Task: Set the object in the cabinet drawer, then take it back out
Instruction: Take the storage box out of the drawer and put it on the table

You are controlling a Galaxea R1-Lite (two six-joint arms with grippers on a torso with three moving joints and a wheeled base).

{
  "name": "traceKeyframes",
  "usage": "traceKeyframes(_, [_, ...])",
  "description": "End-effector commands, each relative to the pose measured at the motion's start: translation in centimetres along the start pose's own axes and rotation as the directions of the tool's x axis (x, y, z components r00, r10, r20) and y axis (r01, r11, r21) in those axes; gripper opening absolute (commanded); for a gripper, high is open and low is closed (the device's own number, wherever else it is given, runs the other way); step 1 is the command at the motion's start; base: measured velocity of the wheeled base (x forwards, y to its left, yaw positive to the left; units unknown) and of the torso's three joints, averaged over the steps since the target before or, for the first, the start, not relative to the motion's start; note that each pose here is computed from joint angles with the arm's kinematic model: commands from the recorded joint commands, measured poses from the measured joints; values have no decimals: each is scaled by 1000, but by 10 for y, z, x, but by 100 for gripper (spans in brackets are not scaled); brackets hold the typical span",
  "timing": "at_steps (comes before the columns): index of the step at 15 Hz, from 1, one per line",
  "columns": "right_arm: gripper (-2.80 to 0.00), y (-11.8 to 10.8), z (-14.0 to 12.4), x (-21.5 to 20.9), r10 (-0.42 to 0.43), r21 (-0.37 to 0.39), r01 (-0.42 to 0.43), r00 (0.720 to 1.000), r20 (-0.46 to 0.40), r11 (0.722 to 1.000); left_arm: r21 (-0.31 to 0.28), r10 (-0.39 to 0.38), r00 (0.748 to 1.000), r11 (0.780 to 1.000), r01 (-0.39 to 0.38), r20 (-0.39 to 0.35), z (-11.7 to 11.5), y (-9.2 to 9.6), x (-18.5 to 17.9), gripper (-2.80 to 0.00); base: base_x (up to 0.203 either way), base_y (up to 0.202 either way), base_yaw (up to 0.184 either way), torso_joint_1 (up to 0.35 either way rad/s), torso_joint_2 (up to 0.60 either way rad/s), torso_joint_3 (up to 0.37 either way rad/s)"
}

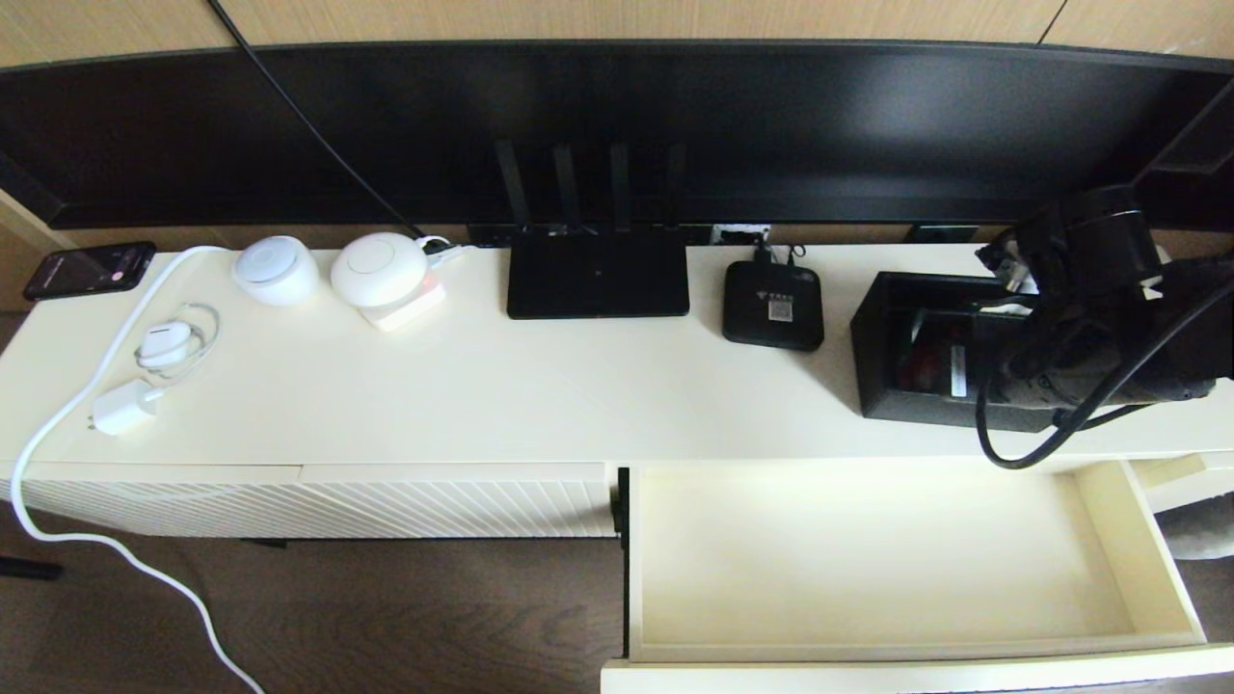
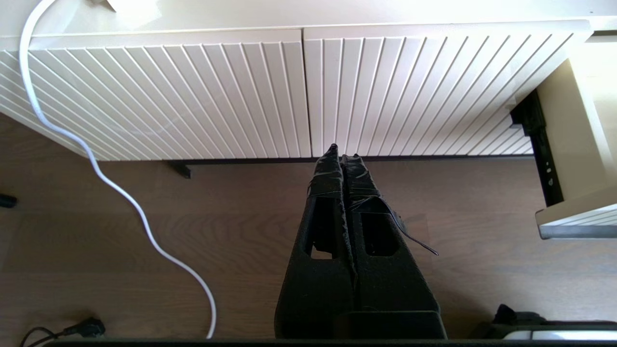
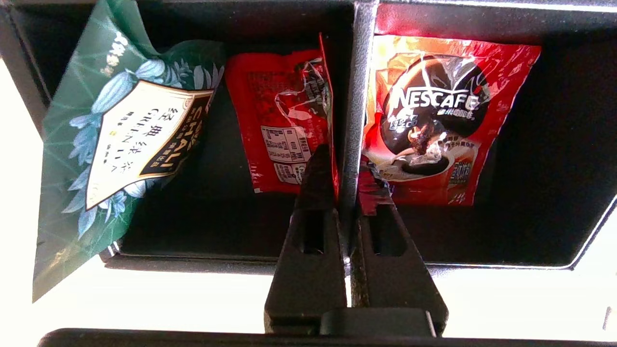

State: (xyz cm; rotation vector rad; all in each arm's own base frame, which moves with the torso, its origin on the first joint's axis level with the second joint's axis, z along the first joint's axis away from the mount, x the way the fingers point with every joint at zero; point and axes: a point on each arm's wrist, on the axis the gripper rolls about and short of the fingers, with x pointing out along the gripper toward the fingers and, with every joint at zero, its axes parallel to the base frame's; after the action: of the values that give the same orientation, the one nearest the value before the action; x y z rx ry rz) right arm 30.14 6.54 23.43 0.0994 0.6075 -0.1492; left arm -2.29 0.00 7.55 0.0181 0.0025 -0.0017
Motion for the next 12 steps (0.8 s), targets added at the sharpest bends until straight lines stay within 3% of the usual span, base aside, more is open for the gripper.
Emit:
traceKeyframes(1, [-280, -2, -2, -4, 7, -28, -6, 1000, 28, 1000, 0, 0, 1000, 1000, 0, -2, 0, 0, 0, -280, 0, 0, 0, 0, 0, 0])
traceKeyframes(2, [0, -3, -3, -4, 11, -50, -9, 999, 41, 999, 0, 0, 1000, 1000, 0, -2, 0, 0, 0, -280, 0, 0, 0, 0, 0, 0])
traceKeyframes(7, [0, -5, 1, -7, 10, -45, -7, 998, 54, 999, 0, 0, 1000, 1000, 0, -2, 0, 0, 0, -280, 0, 0, 0, 0, 0, 0])
traceKeyframes(12, [0, -18, 13, -60, 33, -29, -28, 983, 178, 999, 0, 0, 1000, 1000, 0, -2, 0, 0, 0, -280, 0, 0, 0, 0, 0, 0])
